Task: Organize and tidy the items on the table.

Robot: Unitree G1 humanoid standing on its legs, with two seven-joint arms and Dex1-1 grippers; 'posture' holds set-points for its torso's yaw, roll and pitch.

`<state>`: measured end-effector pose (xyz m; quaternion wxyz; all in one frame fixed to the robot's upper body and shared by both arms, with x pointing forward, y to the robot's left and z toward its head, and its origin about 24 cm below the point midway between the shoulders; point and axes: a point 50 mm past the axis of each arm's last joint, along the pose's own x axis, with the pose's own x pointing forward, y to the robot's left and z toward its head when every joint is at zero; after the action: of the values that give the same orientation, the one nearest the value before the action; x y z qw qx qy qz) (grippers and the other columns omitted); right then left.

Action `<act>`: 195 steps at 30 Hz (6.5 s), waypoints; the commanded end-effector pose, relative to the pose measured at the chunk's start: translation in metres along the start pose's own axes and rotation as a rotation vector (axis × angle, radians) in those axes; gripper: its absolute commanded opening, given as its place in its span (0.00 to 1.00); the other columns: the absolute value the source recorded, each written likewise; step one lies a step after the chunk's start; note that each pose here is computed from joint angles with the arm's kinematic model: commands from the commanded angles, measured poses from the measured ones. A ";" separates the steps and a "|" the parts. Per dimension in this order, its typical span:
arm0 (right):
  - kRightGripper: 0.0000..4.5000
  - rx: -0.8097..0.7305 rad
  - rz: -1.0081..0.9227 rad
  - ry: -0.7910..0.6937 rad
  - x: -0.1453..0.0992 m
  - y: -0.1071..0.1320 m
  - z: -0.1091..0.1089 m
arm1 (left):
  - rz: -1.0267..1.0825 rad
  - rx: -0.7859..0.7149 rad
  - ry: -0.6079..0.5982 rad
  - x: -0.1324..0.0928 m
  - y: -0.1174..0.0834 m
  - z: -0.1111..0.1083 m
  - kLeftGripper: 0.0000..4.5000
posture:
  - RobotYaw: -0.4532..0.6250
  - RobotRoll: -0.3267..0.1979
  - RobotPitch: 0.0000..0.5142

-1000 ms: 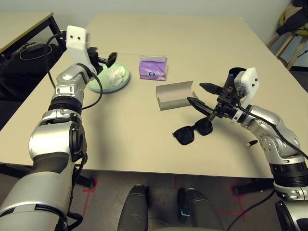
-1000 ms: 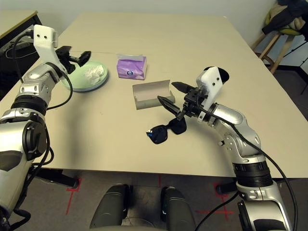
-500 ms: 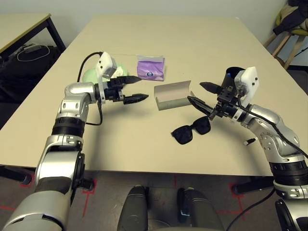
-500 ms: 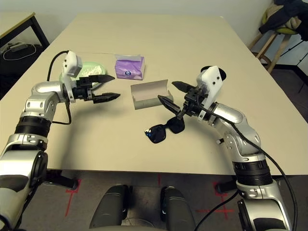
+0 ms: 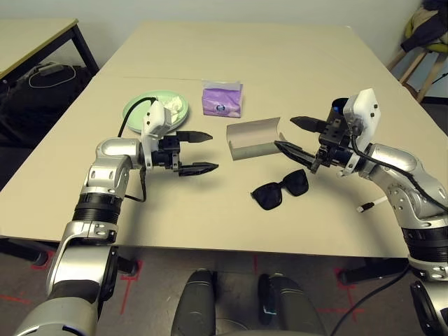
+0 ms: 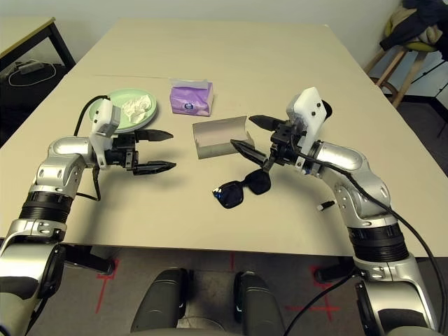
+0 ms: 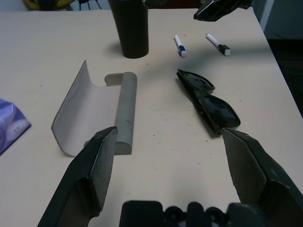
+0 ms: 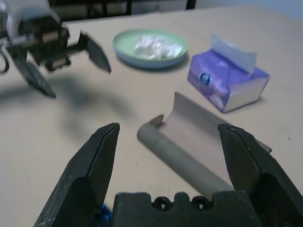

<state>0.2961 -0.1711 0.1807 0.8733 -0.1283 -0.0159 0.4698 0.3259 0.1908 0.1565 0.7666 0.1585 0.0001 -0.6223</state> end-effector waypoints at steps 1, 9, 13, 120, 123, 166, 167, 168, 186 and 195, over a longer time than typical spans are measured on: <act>1.00 -0.092 0.077 0.089 0.000 0.006 0.004 | -0.065 0.052 0.019 0.006 -0.010 -0.005 0.99 | 0.58 0.62 0.29; 1.00 -0.228 0.220 0.337 0.000 0.015 0.003 | -0.181 0.003 0.021 0.011 -0.018 -0.008 0.99 | 0.57 0.62 0.31; 1.00 -0.310 0.302 0.431 0.001 0.016 0.010 | -0.240 0.005 -0.009 0.015 -0.023 -0.005 0.99 | 0.57 0.62 0.31; 0.21 -0.811 0.737 0.831 0.052 0.019 0.000 | -0.189 0.055 0.066 0.010 -0.037 -0.009 1.00 | 0.67 0.62 0.31; 0.07 -0.806 0.738 0.835 0.051 0.019 0.000 | -0.189 0.056 0.066 0.010 -0.037 -0.009 1.00 | 0.67 0.62 0.31; 0.07 -0.990 0.049 0.656 0.088 -0.034 0.032 | -0.020 0.021 0.078 0.005 -0.020 -0.001 1.00 | 0.64 0.62 0.25; 0.07 -0.997 0.045 0.654 0.089 -0.034 0.031 | -0.019 0.021 0.076 0.005 -0.019 -0.001 1.00 | 0.64 0.62 0.25; 0.07 -1.003 0.041 0.652 0.089 -0.035 0.030 | -0.018 0.020 0.072 0.005 -0.019 -0.001 1.00 | 0.64 0.62 0.25; 0.07 -1.054 0.063 0.642 0.098 -0.032 0.026 | 0.110 -0.027 -0.005 0.007 -0.014 0.002 1.00 | 0.64 0.62 0.26; 0.07 -1.065 0.074 0.632 0.108 -0.029 0.027 | 0.126 -0.041 -0.038 0.005 -0.012 0.006 1.00 | 0.65 0.62 0.26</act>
<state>0.3750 -0.0939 0.2033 0.6429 -0.6722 0.0159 0.3668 0.3159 0.1841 0.1556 0.8097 0.1349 -0.0047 -0.5710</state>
